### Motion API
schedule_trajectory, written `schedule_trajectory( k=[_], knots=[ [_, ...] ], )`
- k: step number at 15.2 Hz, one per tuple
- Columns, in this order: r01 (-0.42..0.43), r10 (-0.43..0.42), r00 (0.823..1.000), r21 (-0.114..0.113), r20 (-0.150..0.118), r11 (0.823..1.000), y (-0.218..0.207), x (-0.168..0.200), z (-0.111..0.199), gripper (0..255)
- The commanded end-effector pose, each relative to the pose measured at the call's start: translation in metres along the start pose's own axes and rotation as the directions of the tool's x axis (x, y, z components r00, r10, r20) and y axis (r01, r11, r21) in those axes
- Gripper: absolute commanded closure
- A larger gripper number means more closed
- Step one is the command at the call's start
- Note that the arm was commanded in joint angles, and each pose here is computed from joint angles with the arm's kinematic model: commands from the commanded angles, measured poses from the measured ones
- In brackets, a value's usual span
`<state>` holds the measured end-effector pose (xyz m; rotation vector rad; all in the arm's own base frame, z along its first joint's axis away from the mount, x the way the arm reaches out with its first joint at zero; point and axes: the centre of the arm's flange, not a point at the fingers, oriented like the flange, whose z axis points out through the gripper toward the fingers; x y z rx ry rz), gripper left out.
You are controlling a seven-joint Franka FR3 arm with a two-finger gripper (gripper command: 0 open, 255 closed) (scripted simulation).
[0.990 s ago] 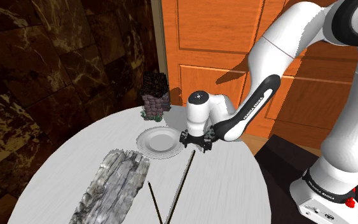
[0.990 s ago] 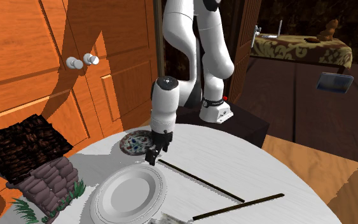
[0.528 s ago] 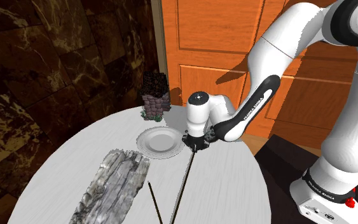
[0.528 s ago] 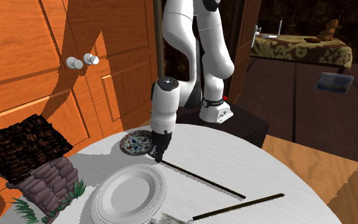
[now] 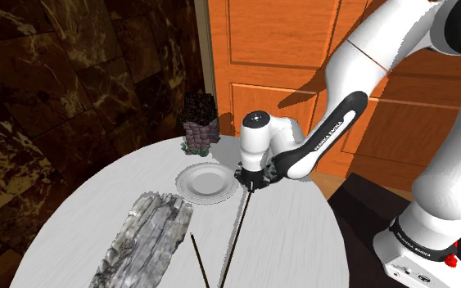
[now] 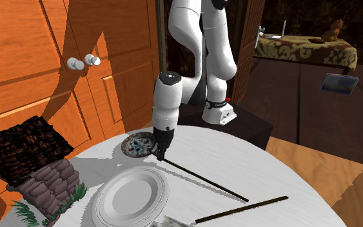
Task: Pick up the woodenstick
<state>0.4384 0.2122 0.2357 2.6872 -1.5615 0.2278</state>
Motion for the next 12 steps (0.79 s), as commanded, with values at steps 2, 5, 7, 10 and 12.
schedule_trajectory(
  k=[2, 5, 7, 10, 12],
  knots=[
    [0.0, 0.0, 1.0, -0.001, 0.001, 1.0, -0.001, 0.002, -0.016, 255],
    [0.0, 0.0, 1.0, -0.001, 0.001, 1.0, -0.002, 0.005, -0.031, 255],
    [0.0, 0.0, 1.0, -0.001, 0.001, 1.0, -0.003, 0.006, -0.042, 255],
    [0.0, 0.0, 1.0, -0.001, 0.001, 1.0, -0.003, 0.008, -0.057, 255],
    [0.0, 0.0, 1.0, -0.001, 0.001, 1.0, -0.003, 0.008, -0.058, 255]
  ],
)
